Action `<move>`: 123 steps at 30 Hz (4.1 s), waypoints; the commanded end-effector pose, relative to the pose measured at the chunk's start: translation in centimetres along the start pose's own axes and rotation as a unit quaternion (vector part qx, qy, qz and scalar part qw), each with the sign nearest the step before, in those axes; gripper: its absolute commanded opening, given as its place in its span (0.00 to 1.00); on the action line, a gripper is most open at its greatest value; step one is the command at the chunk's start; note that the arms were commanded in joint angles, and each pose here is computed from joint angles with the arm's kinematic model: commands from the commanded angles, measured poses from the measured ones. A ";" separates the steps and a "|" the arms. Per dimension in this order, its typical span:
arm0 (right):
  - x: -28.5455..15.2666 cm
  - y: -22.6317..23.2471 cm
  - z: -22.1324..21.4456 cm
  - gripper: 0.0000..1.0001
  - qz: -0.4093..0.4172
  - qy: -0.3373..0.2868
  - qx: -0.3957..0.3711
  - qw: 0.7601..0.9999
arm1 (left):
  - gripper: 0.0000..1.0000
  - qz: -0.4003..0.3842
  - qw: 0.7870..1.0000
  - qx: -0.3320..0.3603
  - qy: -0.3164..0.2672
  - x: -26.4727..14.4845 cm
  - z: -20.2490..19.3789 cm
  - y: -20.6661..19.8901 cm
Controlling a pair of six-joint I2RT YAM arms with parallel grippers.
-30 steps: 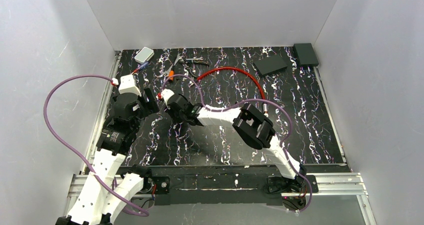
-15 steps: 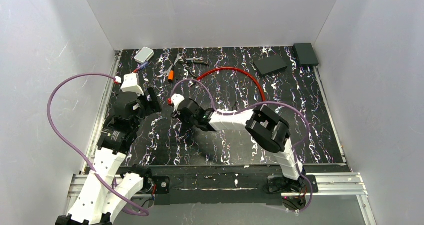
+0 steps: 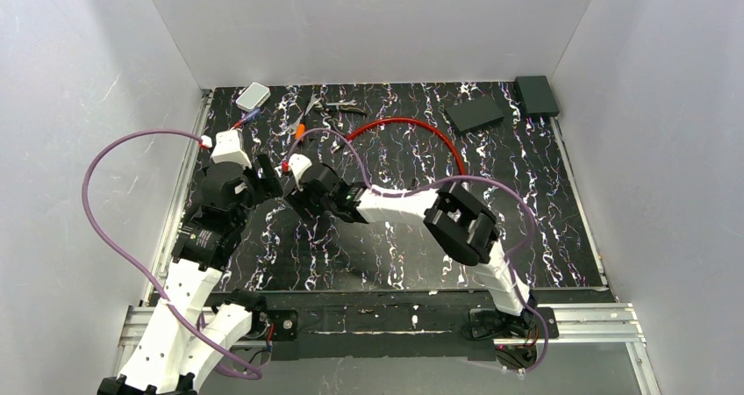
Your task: Unlock with the key
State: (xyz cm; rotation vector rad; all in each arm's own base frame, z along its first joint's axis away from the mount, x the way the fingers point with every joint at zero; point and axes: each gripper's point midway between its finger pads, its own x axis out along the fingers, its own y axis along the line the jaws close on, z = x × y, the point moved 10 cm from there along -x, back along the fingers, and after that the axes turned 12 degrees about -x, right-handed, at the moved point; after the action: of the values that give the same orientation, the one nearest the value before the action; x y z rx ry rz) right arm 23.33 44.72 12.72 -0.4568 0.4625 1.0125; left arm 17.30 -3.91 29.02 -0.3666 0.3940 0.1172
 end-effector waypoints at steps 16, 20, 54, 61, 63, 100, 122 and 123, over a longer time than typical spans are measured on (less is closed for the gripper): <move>4.6 0.5 -3.3 0.51 0.002 0.046 -0.009 0.999 | 0.78 0.052 0.998 -0.008 -0.030 -0.3 0.5 0.8; 4.8 0.6 -4.3 0.48 0.001 0.057 -0.011 0.998 | 0.78 0.051 0.998 -0.008 -0.029 -0.3 0.5 0.8; -4.7 -1.0 0.0 0.13 -0.031 -0.023 0.003 0.999 | 0.79 0.009 0.999 0.009 0.036 1.5 -0.6 -0.4; -10.8 -2.0 0.5 0.13 -0.064 -0.055 0.014 0.996 | 0.78 -0.081 0.991 0.004 0.105 2.5 -1.7 -2.2; -13.7 -2.4 1.3 0.13 -0.074 -0.080 0.019 0.994 | 0.77 -0.187 0.972 -0.010 0.144 2.1 -2.1 -3.9; -31.4 -3.6 1.8 0.12 -0.037 -0.257 -0.087 0.962 | 0.42 -0.522 0.747 -0.119 0.396 -1.5 -1.2 -13.8; -30.7 -3.4 2.2 0.11 -0.031 -0.266 -0.090 0.959 | 0.28 -0.494 0.739 -0.146 0.433 -0.4 -2.6 -15.0; -30.6 -3.4 2.2 0.11 -0.031 -0.266 -0.090 0.959 | 0.27 -0.495 0.739 -0.147 0.433 -0.4 -2.6 -15.1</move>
State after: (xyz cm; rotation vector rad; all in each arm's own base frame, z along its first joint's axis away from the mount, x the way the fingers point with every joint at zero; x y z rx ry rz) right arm 12.56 22.84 31.12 -0.3626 -0.0575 1.0782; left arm 18.77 -18.67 30.90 -0.9089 1.0888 -1.0667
